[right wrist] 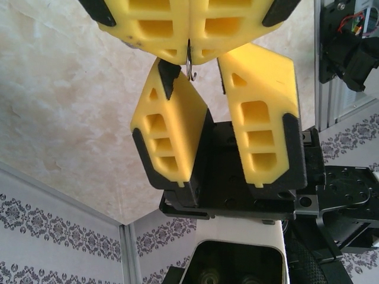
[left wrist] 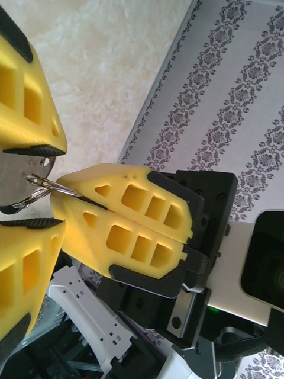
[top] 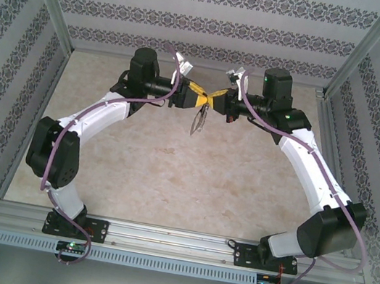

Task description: Put the keys on the keyring

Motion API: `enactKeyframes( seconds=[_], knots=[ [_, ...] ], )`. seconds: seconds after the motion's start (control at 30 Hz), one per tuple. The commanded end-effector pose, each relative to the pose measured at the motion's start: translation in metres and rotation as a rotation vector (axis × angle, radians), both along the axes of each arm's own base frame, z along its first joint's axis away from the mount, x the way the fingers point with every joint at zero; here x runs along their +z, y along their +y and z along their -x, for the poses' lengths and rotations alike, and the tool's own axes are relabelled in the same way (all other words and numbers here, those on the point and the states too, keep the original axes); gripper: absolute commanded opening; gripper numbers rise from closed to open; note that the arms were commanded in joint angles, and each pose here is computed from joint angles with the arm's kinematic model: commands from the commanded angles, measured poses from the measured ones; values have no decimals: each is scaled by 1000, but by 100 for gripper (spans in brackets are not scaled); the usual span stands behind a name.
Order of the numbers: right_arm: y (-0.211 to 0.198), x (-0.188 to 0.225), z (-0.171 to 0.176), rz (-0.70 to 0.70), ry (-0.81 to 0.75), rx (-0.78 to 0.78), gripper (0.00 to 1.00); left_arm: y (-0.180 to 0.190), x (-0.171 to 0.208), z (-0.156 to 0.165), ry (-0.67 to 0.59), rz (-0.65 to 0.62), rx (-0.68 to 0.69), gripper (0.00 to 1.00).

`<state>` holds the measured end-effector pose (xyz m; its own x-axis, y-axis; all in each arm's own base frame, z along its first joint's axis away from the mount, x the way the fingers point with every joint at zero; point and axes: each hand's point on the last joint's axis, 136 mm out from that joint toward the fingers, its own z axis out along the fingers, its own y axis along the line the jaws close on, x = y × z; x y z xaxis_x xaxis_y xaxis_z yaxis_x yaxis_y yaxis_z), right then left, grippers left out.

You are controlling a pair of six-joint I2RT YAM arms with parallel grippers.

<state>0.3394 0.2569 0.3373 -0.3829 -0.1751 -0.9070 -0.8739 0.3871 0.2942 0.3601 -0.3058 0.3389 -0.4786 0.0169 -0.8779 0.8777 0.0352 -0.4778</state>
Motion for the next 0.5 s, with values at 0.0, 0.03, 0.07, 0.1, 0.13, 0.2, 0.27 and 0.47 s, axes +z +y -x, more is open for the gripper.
enactKeyframes(
  seconds=[0.0,0.03,0.07,0.1,0.13,0.2,0.27,0.47],
  knots=[
    [5,3,3,-15,-20,30,0,2,19,6,-83,34,6,36],
    [5,3,3,-16,-20,31,0,2,20,6,-85,34,6,36],
    [5,3,3,-16,-21,32,0,2,20,6,-84,34,5,34],
    [5,3,3,-15,-23,30,0,2,21,7,-85,34,2,32],
    [5,3,3,-15,-22,29,0,1,20,7,-84,34,-1,29],
    [5,4,3,-17,-22,28,0,2,19,8,-79,33,-5,26],
    [5,3,2,-17,-22,25,0,2,18,9,-75,33,-14,23],
    [6,4,3,-24,-17,33,0,1,15,12,-68,38,-21,2]
  ],
)
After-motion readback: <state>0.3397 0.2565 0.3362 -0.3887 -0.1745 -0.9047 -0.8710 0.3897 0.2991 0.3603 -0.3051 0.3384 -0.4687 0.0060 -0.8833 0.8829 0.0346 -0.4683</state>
